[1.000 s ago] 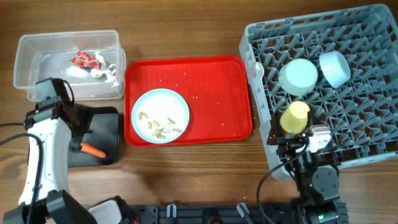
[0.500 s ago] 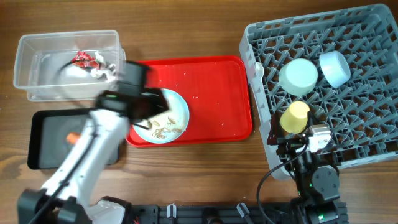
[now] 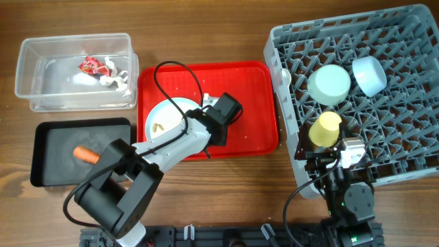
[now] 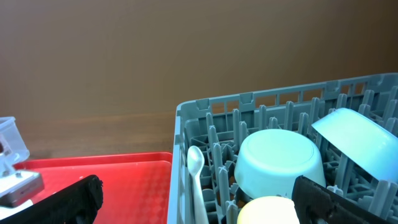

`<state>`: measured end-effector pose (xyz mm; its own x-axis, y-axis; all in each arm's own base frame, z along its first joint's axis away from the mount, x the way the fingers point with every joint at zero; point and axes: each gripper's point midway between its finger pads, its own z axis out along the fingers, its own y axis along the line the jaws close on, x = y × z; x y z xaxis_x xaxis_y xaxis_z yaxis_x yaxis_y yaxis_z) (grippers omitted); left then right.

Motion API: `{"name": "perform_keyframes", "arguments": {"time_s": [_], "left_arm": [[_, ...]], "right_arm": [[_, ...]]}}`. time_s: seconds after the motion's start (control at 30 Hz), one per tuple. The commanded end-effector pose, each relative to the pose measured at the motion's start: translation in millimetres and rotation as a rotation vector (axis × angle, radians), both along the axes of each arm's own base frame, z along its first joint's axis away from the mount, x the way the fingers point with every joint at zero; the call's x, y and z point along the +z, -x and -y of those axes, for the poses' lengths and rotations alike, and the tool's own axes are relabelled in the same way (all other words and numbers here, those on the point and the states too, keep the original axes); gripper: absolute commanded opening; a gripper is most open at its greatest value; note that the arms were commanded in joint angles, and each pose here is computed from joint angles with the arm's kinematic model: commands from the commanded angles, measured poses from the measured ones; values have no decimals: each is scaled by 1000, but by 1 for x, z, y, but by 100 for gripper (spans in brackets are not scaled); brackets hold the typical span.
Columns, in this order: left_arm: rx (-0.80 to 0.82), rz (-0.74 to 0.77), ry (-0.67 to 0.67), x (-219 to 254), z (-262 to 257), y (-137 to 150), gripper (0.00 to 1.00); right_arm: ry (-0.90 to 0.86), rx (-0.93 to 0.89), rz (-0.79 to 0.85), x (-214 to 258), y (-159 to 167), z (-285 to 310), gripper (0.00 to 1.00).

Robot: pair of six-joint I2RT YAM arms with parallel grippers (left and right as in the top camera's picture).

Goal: Sort waste into correct bins and load items into the dishwasher rack
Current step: 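Grasp the rim of the rice plate with the left gripper and lift it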

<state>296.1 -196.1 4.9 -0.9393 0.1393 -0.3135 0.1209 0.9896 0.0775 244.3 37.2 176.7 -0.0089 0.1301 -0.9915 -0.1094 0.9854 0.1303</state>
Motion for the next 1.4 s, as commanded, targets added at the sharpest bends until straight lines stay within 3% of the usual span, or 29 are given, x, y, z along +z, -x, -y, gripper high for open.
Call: {"name": "perform_keyframes", "arguments": {"time_s": [0.0,0.13,0.43,0.87,1.13,1.37], "left_arm": [[-9,7,-26,-6,0,-3,19],[-97,24,-56,-5,8,-1,4],[-108,92,-146,6,3,-12,4],[-90,153,-216,96,14,-41,4],[-77,163,-246,124,14,-39,4],[69,59,-309,125,-16,-7,4]], "right_arm": [[-6,0,9,2,0,0,100],[-6,0,9,2,0,0,100],[-6,0,9,2,0,0,100],[-6,0,9,2,0,0,100],[-6,0,9,2,0,0,100],[-6,0,9,2,0,0,100]]}}
